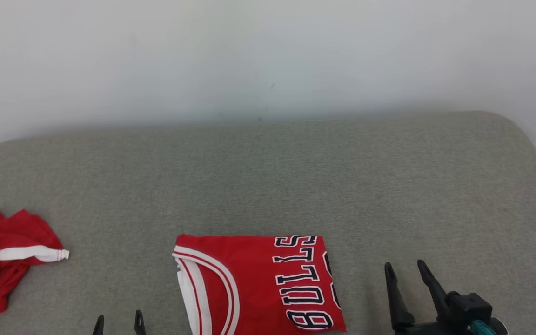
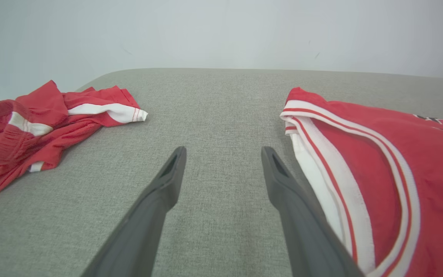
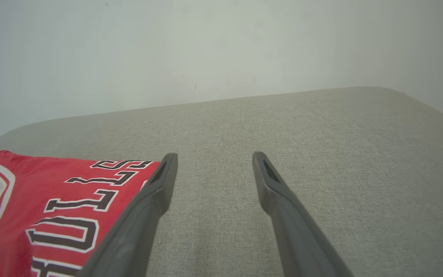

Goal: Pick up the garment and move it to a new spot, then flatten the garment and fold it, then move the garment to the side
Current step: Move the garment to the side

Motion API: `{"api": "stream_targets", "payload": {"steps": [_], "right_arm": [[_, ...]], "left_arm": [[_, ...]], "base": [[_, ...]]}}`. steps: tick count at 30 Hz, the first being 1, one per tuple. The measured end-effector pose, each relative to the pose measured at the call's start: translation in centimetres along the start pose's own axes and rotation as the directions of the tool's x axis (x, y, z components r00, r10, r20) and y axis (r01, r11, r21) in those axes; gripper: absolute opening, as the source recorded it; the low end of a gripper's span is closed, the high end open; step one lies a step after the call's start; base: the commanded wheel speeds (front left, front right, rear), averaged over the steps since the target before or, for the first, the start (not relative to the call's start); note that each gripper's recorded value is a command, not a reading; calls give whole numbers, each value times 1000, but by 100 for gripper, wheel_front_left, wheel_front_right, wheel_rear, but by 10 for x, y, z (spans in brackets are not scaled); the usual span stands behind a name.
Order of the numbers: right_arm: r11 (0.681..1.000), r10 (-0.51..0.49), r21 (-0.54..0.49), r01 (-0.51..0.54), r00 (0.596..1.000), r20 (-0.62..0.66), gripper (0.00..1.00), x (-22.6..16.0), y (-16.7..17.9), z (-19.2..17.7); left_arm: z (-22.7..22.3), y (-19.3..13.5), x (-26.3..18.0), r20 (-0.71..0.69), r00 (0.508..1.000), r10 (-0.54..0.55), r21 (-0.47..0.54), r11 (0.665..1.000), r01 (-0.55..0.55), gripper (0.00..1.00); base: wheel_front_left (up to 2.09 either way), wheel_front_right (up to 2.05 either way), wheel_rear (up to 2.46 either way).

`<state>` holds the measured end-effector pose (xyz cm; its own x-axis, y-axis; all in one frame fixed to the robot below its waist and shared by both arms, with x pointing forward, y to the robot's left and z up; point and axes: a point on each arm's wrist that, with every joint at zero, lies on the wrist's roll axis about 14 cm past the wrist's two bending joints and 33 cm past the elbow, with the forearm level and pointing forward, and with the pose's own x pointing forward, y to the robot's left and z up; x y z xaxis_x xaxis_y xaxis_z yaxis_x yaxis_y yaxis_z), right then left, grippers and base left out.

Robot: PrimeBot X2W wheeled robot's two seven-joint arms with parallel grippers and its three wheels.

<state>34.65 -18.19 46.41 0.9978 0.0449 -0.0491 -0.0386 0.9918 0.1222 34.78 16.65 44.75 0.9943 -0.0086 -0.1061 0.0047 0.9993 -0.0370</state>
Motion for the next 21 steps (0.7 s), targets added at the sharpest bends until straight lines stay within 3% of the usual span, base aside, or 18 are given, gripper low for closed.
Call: {"api": "stream_targets", "payload": {"steps": [9, 12, 21], "right_arm": [[988, 137, 80, -133, 989, -59, 100, 30, 48, -16], [979, 171, 130, -156, 978, -115, 100, 41, 61, -32], [975, 212, 136, -175, 915, -342, 100, 55, 77, -89]], "left_arm": [[-9, 18, -9, -26, 998, 62, -13, 998, -62, 100], [-12, 25, -12, -35, 996, 86, -14, 996, -87, 100], [-18, 42, -17, -58, 988, 146, -14, 989, -147, 100]], "base": [[0, 0, 0], [0, 0, 0], [0, 0, 0]]}}
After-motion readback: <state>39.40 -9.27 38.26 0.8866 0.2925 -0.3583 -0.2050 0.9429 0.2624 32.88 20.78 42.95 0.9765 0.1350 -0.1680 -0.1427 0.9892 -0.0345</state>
